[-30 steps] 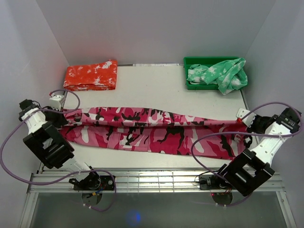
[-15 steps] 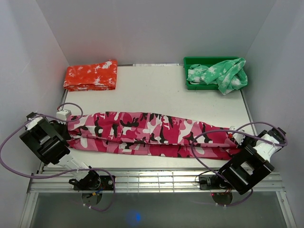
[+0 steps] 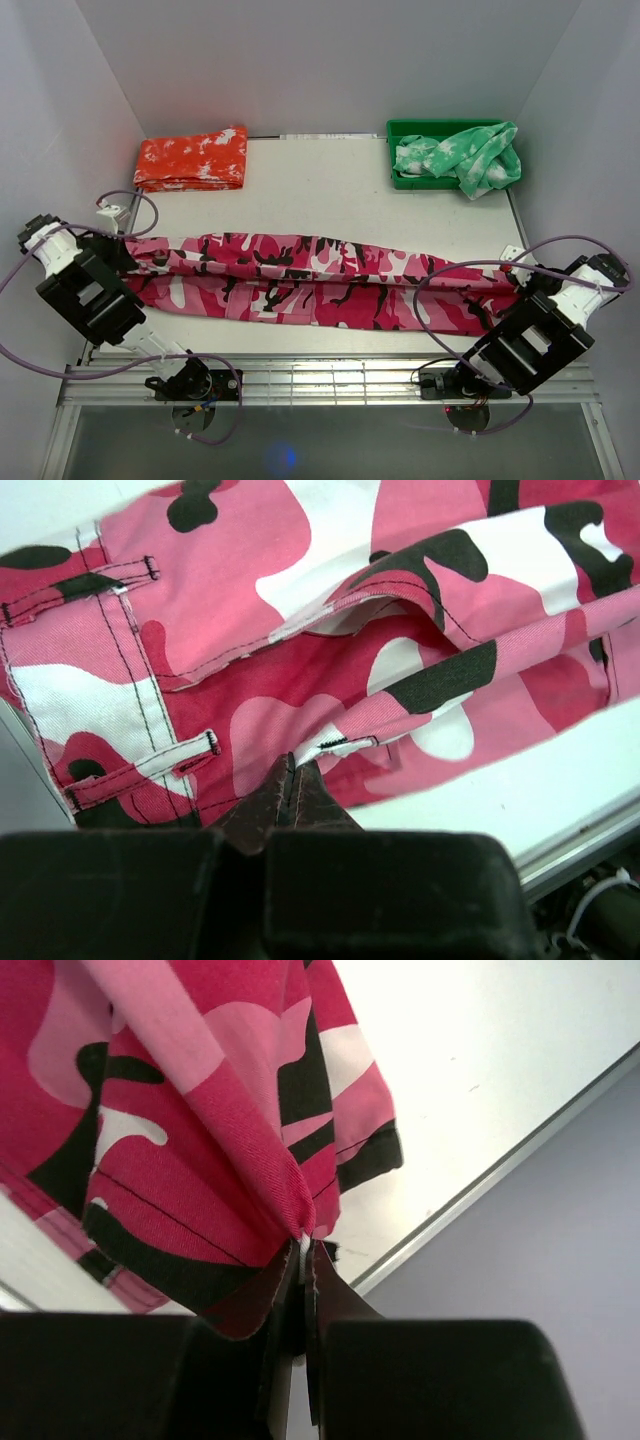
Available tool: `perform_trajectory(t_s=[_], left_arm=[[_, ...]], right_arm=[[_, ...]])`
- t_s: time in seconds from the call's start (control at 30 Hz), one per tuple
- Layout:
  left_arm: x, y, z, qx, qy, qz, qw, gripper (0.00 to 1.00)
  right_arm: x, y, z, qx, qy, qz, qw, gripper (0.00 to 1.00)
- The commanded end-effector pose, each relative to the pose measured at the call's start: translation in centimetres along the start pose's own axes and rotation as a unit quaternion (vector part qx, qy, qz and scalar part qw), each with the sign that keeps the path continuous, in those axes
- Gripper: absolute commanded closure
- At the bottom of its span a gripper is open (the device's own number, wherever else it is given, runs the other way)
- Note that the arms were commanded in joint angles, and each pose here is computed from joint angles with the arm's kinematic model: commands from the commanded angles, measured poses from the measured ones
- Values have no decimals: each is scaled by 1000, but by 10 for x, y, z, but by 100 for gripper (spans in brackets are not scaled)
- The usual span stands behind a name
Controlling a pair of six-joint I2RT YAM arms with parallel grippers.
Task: Fold and stack the trousers
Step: Fold the trousers
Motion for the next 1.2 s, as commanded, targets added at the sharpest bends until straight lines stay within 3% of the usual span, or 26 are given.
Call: perform_trajectory(t_s=[0.0,0.2,0.33,0.6,0.8,0.93,0.97,1.13,1.17], left_arm=[[18,39,24,-83,-94,17,992,100],[74,18,20,-44,-89,91,991,100],[103,0,29,-58,-89,141,984,100],[106,-7,33,-60,-78,141,985,100],[97,-23,14,-50,-90,147,984,97],[81,-43,1,-45,-84,142,985,79],[78,-45,1,-45,-81,141,986,65],[55,-34,-2,-27,-67,114,991,42],[40,-24,1,-32,-81,94,992,32]], right_arm=[[16,35,-44,17,387,100,917,92],[19,27,-23,-3,381,105,919,92],[26,12,-6,-29,378,112,919,92],[23,-5,12,-69,389,116,911,92],[25,-24,2,-65,434,139,888,92],[21,-38,-15,-59,471,148,868,90],[20,-38,-19,-57,476,147,865,87],[3,-31,-41,-43,489,119,863,44],[1,-28,-45,-41,489,116,863,38]])
Point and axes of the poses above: each gripper's point midway between its finger pads, its own y axis back along the fingers, its own z axis along the line the jaws close on, x = y × z, the point moved 7 cm from there along y, back along the fingers, and after that the axes turned 3 degrees about y, right-handed, at the moved point
